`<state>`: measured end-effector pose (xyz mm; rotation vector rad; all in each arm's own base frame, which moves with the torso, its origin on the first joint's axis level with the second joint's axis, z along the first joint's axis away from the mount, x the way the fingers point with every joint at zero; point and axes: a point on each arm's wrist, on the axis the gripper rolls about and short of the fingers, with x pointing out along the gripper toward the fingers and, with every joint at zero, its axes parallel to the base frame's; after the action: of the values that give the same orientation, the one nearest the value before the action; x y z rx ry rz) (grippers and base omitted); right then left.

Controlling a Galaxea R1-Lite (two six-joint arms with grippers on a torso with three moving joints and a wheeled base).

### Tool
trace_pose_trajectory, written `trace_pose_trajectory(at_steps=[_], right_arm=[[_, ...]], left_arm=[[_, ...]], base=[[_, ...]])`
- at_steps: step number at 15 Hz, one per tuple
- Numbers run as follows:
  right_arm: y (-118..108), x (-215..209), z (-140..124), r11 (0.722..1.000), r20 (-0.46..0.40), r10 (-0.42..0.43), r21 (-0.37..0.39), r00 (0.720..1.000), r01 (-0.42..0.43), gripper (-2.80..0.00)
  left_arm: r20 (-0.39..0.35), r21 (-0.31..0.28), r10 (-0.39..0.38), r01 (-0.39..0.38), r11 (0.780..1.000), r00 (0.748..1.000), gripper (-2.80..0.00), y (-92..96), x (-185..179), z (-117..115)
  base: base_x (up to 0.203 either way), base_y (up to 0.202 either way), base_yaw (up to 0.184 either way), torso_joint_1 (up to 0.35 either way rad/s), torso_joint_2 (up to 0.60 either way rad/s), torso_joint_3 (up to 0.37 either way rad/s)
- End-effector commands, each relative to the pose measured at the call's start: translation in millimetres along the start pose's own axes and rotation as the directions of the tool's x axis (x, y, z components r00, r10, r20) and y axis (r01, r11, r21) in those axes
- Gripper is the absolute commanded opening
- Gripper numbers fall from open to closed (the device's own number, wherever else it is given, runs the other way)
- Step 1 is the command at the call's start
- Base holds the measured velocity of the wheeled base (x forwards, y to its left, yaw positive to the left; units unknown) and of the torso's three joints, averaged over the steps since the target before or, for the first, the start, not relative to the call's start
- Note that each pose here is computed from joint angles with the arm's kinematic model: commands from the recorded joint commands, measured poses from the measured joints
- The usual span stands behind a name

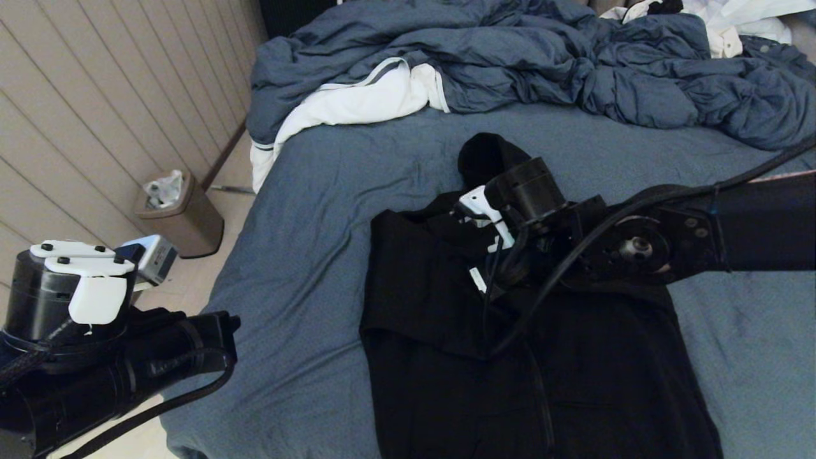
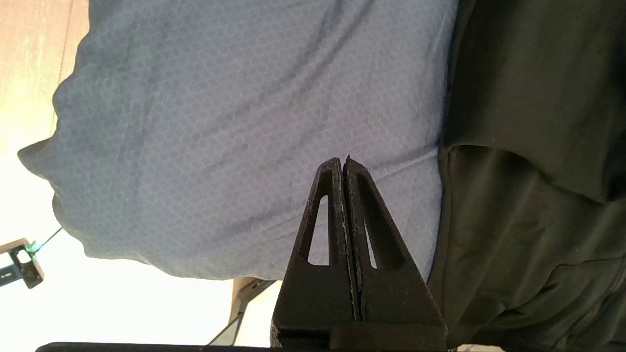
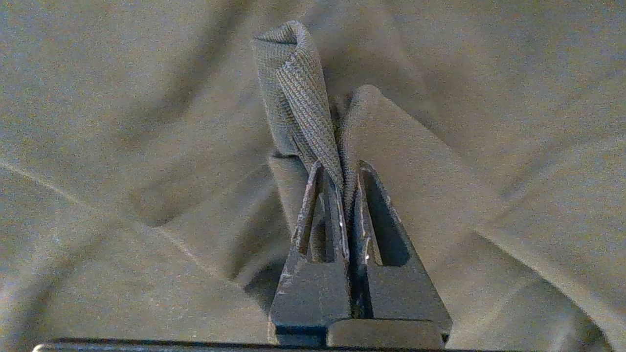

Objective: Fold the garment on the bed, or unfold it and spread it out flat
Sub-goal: Fold the black sweatshirt

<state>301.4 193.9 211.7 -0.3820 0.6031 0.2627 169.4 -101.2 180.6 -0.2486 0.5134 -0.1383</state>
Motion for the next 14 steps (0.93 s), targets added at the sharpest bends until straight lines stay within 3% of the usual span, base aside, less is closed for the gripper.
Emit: trace_pose_trajectory(at_steps=[1,7,14], right_arm=[[-13.7,-10.3,4.0,0.999,0.029,-0.024,0.028,0.999,0.024,-2.8],[-69.7,-38.9,8.1,0.979,0.099,-0.147,0.155,0.984,0.13,-2.8],[-70.8,-43.4,-45.5,0.968,0.008,-0.155,0.202,0.988,0.151,-2.8]], left_arm=[[-0.001,-0.002,0.002,-0.002,1.0,1.0,-2.8,-0.1,0.6,-0.2],[0.009,-0.009,-0.002,0.002,1.0,1.0,-2.8,-1.2,0.3,2.1],[0.005,-0.005,-0.003,0.003,1.0,1.0,-2.8,-1.3,0.6,1.3]], base=[[0.0,0.0,0.0,0.0,0.0,0.0],[0.0,0.0,0.0,0.0,0.0,0.0],[0.0,0.0,0.0,0.0,0.0,0.0]])
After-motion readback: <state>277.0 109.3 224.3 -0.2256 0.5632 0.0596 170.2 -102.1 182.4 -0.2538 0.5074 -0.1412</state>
